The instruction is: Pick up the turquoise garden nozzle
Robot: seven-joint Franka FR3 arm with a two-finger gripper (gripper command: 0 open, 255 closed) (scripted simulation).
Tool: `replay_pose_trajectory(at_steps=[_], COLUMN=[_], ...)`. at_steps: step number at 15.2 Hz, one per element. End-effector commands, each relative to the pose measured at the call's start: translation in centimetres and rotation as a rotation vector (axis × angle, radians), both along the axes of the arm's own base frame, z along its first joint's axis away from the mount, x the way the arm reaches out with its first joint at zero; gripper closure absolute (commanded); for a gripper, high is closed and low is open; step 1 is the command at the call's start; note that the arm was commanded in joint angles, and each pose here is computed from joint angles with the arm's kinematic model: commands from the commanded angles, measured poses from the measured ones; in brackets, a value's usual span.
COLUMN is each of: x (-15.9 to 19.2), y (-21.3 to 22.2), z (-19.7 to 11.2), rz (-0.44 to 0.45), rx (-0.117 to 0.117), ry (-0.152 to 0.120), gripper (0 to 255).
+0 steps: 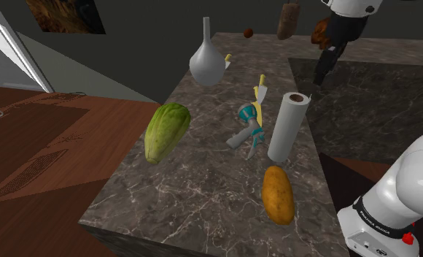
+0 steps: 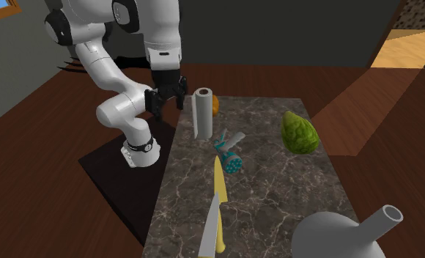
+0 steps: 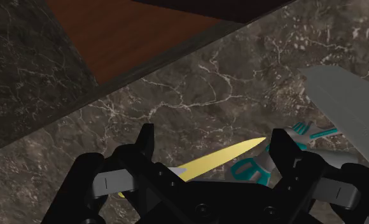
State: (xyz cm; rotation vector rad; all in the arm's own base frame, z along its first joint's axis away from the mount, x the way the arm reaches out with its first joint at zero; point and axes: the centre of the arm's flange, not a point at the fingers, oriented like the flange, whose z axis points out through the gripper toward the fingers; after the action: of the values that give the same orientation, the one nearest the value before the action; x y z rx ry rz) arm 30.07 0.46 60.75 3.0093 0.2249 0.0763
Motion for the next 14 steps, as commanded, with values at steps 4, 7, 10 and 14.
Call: replay_pose_trajectory(at_steps=[4, 7, 10, 14], x=[1.3, 3.0, 4.9, 7.7], y=[2.2, 4.3, 6.2, 8.6], z=[-2.8, -5.4, -8.0, -11.3], rz=[-0.101, -0.202, -0.303, -0.438], rx=[0.021, 0.041, 0.062, 0.089], ry=[-0.023, -0.046, -0.068, -0.099], gripper=[0, 0, 0, 0])
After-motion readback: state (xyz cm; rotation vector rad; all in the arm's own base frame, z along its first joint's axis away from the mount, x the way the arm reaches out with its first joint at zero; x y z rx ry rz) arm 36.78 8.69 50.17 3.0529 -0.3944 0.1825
